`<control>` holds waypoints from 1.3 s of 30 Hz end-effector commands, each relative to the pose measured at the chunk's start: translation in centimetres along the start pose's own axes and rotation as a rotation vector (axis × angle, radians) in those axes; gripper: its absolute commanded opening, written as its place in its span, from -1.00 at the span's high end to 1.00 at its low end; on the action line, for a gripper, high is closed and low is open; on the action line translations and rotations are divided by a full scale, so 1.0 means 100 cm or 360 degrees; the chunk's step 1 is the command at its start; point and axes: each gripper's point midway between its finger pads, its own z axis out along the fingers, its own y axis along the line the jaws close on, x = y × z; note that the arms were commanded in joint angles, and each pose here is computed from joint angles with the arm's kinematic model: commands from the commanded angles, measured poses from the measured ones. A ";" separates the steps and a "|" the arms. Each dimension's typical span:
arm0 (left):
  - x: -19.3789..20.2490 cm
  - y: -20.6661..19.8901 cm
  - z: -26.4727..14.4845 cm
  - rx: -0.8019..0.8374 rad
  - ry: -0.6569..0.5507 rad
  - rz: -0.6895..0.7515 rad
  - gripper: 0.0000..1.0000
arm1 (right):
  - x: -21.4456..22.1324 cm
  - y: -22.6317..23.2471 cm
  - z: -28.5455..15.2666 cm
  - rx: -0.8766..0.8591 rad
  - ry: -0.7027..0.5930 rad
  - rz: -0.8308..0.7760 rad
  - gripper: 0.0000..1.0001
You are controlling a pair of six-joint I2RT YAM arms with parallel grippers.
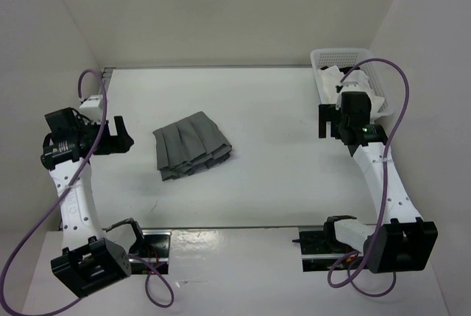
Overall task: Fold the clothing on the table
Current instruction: Fold the skirt
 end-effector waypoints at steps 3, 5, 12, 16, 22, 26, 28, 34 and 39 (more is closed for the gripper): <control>-0.012 -0.002 -0.005 0.0001 -0.0085 0.0012 -0.98 | -0.012 -0.004 0.001 0.0041 -0.0086 0.0044 -0.99; -0.012 -0.003 -0.005 0.0015 -0.0088 0.0027 -0.98 | -0.012 -0.001 0.001 0.0028 -0.0089 0.0033 -0.99; -0.010 -0.003 0.000 0.0036 -0.0064 0.0013 -0.98 | -0.009 0.001 0.005 0.0051 -0.0061 0.0008 -0.99; -0.010 -0.003 0.000 0.0036 -0.0064 0.0013 -0.98 | -0.008 0.003 0.007 0.0055 -0.0049 -0.0004 -0.99; -0.009 -0.004 -0.001 0.0053 -0.0055 0.0021 -0.98 | -0.007 0.006 0.009 0.0044 -0.0038 -0.0017 -0.99; -0.008 -0.004 0.001 0.0055 -0.0042 0.0014 -0.98 | -0.007 0.006 0.009 0.0044 -0.0038 -0.0017 -0.99; -0.008 -0.004 0.001 0.0055 -0.0042 0.0014 -0.98 | -0.007 0.006 0.009 0.0044 -0.0038 -0.0017 -0.99; -0.008 -0.005 0.002 0.0070 -0.0045 0.0014 -0.98 | -0.005 0.007 0.012 0.0043 -0.0024 -0.0021 -0.99; -0.008 -0.005 0.002 0.0070 -0.0045 0.0014 -0.98 | -0.005 0.007 0.012 0.0043 -0.0024 -0.0021 -0.99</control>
